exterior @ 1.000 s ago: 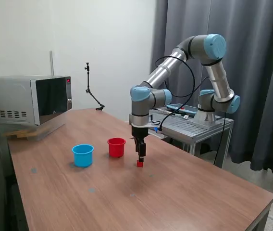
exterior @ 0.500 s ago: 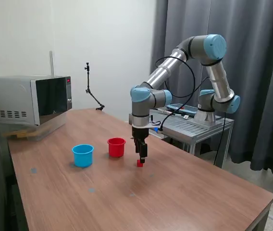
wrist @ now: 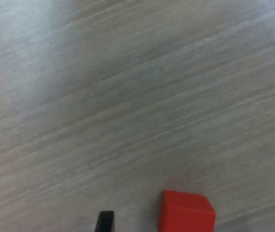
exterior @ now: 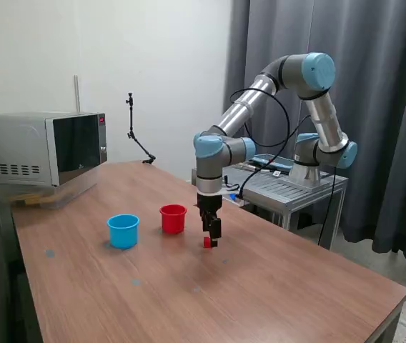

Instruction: Place red objects in the red bin, and blue objects in the blue bin.

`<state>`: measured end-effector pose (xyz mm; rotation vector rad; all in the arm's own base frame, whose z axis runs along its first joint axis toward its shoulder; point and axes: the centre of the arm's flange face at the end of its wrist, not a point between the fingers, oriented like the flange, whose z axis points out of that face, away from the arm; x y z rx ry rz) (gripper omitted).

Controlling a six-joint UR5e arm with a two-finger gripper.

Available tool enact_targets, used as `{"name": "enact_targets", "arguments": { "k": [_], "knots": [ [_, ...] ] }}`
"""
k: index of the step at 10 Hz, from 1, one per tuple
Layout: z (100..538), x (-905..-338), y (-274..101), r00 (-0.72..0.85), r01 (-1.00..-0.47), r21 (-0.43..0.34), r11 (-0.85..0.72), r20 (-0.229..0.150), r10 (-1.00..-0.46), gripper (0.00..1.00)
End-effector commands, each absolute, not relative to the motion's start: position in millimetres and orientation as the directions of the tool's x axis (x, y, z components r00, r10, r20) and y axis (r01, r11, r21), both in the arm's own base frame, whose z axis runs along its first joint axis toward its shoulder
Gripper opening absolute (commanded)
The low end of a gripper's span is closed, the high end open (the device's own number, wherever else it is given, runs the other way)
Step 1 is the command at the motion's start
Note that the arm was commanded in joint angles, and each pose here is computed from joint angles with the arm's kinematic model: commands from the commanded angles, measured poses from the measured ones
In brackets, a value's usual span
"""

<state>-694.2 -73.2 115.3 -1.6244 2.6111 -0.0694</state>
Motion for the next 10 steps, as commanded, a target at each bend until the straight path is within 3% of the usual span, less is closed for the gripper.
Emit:
{"name": "enact_targets", "arguments": {
  "k": [1,10],
  "knots": [
    [108.7,-694.4,-72.6,-0.436,-0.896,-0.079,0.437,-0.033,-0.899,1.0],
    [108.3,-696.0,-72.5,-0.448,-0.891,-0.069,0.449,-0.031,-0.893,1.0]
  ]
}}
